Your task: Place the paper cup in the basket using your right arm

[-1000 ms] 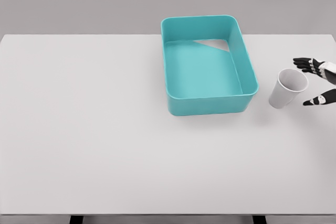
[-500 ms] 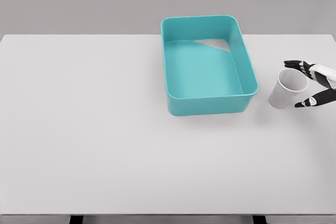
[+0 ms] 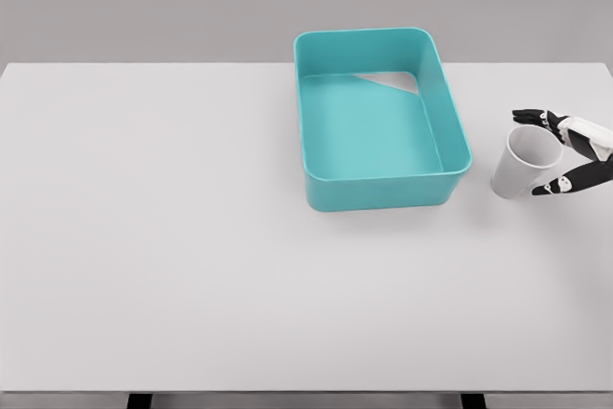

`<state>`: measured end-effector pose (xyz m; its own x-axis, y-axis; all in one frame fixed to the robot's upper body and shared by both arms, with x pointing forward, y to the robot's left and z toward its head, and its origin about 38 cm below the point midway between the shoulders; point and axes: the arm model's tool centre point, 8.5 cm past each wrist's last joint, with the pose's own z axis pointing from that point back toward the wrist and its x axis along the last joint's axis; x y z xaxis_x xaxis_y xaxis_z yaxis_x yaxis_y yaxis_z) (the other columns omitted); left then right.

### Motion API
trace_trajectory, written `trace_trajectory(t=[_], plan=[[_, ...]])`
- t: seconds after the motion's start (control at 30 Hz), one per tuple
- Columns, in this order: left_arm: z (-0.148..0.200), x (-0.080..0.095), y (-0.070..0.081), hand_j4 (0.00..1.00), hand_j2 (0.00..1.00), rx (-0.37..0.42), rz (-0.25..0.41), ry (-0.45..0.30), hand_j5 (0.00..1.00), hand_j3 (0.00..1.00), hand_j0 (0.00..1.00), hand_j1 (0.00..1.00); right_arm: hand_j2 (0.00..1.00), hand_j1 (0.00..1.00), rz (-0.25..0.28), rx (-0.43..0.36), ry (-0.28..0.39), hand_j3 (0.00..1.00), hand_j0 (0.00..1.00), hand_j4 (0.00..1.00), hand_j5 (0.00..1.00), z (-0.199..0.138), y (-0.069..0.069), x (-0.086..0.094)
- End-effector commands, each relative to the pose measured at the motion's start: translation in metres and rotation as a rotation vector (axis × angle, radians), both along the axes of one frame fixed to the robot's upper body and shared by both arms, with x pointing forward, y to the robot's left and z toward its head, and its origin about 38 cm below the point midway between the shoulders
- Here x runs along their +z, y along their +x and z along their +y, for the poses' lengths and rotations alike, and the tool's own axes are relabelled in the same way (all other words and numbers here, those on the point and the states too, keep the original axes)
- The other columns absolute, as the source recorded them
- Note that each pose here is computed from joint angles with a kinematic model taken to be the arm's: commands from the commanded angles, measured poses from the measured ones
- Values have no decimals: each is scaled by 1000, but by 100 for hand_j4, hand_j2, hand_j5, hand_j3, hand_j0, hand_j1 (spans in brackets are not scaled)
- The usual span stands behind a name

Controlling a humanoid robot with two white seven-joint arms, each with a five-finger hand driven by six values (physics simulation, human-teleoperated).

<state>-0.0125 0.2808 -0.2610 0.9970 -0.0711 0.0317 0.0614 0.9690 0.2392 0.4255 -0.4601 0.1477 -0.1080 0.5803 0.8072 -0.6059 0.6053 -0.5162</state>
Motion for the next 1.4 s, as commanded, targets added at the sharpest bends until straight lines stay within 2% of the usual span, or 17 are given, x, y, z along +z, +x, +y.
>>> trace_trajectory(t=[0.0, 0.73, 1.03, 1.37], plan=[[0, 0, 0, 100, 100, 0, 1, 0, 100, 100, 100, 100, 100, 100, -1, -2, 6, 100, 100, 100, 100, 0, 0, 1], [0, 0, 0, 100, 100, 0, 0, 0, 100, 100, 100, 100, 100, 100, -1, 12, 24, 100, 100, 100, 100, 10, 3, -2], [0, 0, 1, 100, 100, 0, -2, 0, 100, 100, 100, 100, 82, 82, 1, 15, 21, 82, 82, 82, 82, 11, 3, -3], [0, 0, 1, 100, 100, 0, -2, 0, 100, 100, 100, 100, 83, 83, -31, 14, 22, 83, 83, 83, 83, 10, 8, 8]])
